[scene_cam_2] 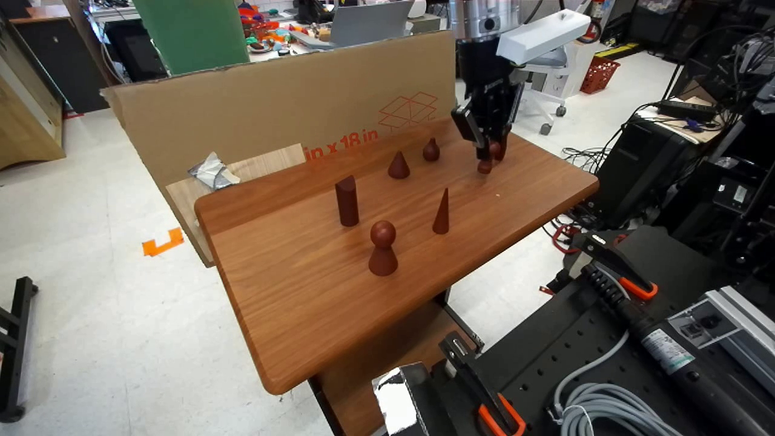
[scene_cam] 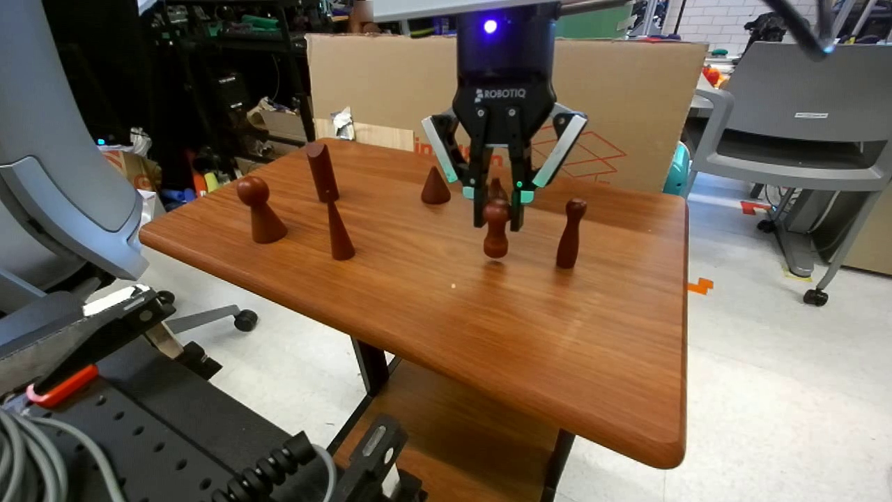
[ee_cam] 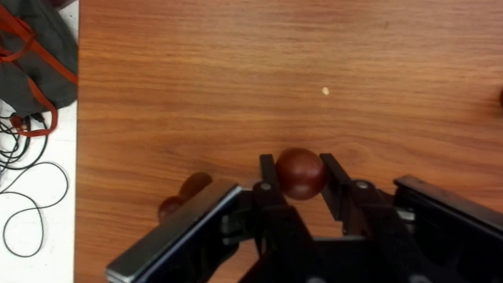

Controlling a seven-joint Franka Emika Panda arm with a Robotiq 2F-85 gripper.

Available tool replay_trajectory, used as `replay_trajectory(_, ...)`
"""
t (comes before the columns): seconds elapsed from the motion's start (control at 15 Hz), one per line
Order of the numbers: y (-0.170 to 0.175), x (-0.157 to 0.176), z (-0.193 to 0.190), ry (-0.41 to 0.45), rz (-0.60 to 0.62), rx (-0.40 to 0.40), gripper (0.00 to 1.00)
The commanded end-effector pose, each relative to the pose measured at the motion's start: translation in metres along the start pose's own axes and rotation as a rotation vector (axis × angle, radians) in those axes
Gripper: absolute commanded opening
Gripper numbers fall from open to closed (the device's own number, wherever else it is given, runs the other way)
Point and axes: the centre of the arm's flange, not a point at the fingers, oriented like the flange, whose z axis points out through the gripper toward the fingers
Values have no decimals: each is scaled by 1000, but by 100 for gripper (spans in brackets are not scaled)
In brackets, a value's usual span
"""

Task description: Move the right front brown object to the left

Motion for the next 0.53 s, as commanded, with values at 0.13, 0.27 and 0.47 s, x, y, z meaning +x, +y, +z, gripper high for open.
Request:
replay_trajectory(0.13, -49, -2, 0, -5, -72, -26, 8)
replay_trajectory(0.27, -60, -3, 2, -11, -92, -29, 8)
replay_trajectory(0.47, -66, -7, 6, -6, -104, -35, 8)
